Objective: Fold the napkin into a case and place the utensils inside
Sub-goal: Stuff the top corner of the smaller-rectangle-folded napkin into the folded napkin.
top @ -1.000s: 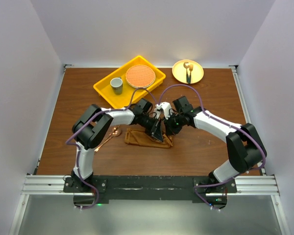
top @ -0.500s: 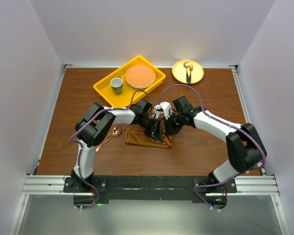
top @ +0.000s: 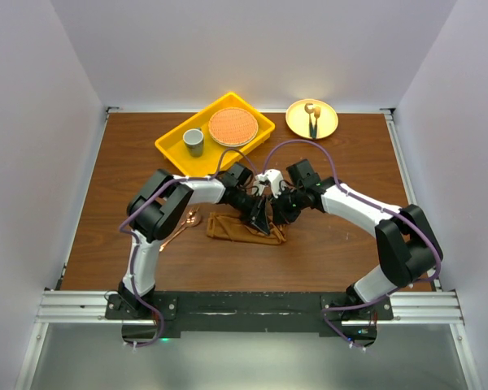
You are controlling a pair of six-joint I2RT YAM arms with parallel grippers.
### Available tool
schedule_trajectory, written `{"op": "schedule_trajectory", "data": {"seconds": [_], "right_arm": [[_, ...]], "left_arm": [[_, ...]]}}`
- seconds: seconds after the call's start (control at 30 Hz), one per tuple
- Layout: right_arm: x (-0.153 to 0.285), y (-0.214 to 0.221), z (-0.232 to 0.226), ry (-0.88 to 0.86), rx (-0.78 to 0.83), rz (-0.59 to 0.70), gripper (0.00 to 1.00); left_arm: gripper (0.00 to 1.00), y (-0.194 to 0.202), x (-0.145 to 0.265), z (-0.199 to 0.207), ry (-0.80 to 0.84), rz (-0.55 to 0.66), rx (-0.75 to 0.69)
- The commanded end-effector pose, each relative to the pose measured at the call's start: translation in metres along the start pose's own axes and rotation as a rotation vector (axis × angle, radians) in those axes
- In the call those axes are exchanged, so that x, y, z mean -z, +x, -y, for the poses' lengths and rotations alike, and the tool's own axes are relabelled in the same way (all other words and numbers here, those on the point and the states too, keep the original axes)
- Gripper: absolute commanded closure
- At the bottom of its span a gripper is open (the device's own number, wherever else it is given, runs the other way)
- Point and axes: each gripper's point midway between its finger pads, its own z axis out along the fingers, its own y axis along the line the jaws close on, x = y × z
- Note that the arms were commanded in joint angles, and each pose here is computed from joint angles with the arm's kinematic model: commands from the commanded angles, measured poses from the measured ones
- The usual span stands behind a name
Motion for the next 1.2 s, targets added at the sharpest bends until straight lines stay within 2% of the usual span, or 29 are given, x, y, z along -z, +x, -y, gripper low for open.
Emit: {"op": "schedule_trajectory", "data": {"seconds": [0.0,0.4,0.83,1.17], "right_arm": [[0.008,-0.025,-0.009,-0.022,0.058,0.077,1.0],[0.004,-0.016,-0.007,-0.015,0.072,0.045,1.0],[0.01,-0.023,-0.005,-0.002,0.094,0.046,1.0],[0.007,-0.017,-0.01,-0.041,0.118,0.029,1.0]], "left_arm": [[1.0,-0.009,0.003,-0.004,-0.018,0.013,-0.002],[1.0,-0.036,0.013,0.031,0.053,0.066,-0.035],[1.0,-0.023,0.003,-0.017,-0.02,0.042,0.098],[1.0,-0.027,0.003,-0.02,-0.003,0.051,0.137]]}}
